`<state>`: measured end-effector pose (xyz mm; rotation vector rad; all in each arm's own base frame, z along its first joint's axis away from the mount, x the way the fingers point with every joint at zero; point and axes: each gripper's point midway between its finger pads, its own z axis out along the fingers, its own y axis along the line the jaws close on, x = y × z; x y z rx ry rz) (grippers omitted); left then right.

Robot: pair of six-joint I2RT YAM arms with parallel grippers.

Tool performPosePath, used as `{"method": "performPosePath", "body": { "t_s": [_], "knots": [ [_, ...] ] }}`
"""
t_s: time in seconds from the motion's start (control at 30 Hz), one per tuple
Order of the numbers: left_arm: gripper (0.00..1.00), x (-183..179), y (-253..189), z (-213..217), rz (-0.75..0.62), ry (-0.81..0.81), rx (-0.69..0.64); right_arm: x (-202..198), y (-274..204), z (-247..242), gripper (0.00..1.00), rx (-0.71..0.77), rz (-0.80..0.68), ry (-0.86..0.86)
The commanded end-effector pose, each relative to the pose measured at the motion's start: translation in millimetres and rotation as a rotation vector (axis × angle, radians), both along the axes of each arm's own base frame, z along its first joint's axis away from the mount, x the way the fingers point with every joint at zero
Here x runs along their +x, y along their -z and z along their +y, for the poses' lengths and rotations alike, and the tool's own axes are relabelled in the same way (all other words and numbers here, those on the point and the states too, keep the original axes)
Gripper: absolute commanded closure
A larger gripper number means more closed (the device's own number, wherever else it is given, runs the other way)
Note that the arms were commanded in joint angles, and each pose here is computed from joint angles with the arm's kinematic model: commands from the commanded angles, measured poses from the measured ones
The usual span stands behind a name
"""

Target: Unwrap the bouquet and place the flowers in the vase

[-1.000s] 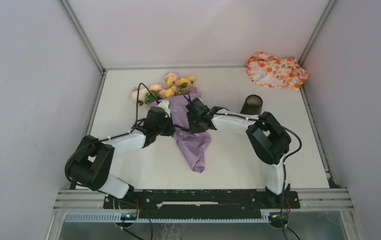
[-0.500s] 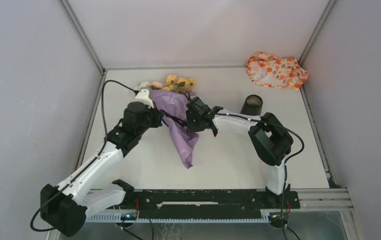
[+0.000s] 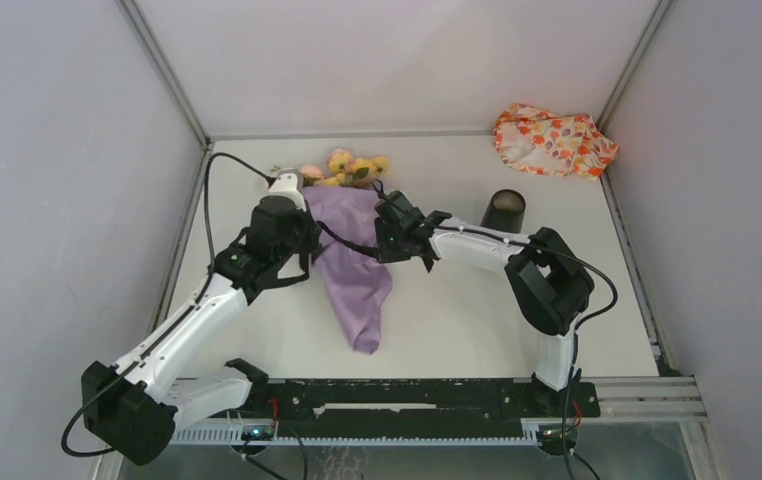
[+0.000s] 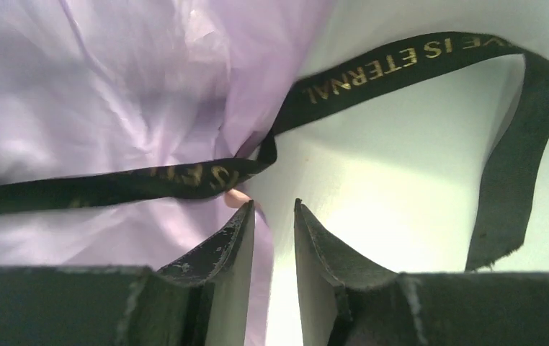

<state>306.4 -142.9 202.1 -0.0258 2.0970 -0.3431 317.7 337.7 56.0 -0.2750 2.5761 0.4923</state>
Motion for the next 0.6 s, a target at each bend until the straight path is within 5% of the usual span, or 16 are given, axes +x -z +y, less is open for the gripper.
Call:
{"method": "performPosePath", "body": {
  "t_s": [0.0,0.3,0.57],
  "knots": [
    [0.91,13.5,-10.0,4.2,-0.017,-0.060,0.003,4.0,-45.1,1.2,0.64,0.058,-0.094,-0.008],
    [1.00,17.9,63.7,-4.3,0.133,-0.064,0.033,-15.9,-48.6,19.0,0.64,0.079,-0.098,-0.088],
    [0.99,23.1,-4.9,-0.5,0.002,-0.078,-0.007,-25.5,-61.5,40.7,0.64,0.149,-0.125,-0.158]
  ]
}}
